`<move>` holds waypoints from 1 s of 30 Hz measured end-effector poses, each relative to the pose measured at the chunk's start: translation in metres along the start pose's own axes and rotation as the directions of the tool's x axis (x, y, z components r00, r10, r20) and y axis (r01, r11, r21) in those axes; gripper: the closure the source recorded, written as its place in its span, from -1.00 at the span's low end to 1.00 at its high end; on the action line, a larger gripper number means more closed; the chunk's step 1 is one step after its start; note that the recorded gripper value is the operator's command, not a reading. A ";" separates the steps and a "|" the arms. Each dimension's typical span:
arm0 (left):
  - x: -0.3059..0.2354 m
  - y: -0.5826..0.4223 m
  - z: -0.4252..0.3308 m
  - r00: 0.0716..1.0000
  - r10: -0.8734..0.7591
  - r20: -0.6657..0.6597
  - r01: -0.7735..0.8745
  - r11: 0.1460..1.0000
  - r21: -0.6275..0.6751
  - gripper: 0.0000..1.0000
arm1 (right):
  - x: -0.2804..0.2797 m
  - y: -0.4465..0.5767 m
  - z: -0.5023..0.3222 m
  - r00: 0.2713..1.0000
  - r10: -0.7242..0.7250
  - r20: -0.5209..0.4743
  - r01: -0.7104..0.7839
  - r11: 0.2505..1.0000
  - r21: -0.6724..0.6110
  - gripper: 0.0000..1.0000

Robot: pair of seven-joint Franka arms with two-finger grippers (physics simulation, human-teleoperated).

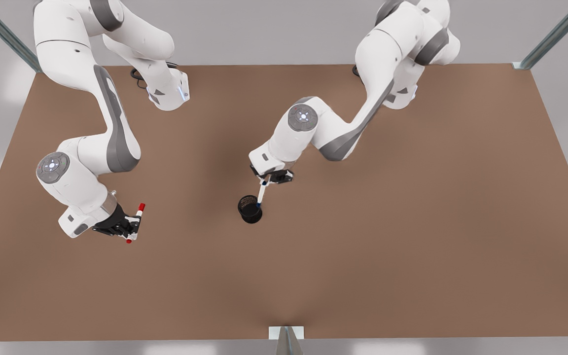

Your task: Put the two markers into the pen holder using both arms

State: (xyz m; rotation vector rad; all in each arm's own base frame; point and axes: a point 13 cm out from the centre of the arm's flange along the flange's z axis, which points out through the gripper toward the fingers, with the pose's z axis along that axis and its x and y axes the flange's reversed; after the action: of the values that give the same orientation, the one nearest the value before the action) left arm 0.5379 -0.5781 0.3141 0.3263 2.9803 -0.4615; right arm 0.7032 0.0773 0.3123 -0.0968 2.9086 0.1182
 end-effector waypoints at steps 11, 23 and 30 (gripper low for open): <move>0.010 -0.008 0.062 0.927 -0.369 -0.066 0.372 0.927 0.040 0.57 | 0.000 -0.003 0.002 1.000 0.001 -0.001 -0.001 1.000 0.001 0.57; -0.076 0.130 0.001 0.794 -0.608 0.000 0.607 0.794 0.039 -1.00 | -0.026 0.068 -0.027 0.990 -0.109 0.084 0.111 0.994 -0.013 0.57; -0.049 0.440 -0.267 0.713 -0.688 0.136 0.701 0.692 -0.172 -1.00 | -0.013 0.310 -0.018 0.906 -0.328 0.268 0.371 0.920 -0.130 0.57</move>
State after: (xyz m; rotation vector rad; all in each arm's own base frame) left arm 0.6658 -0.0954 0.4484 -0.8678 2.9438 -0.1826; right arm 0.6885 0.3851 0.3549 -0.5912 2.5814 0.3048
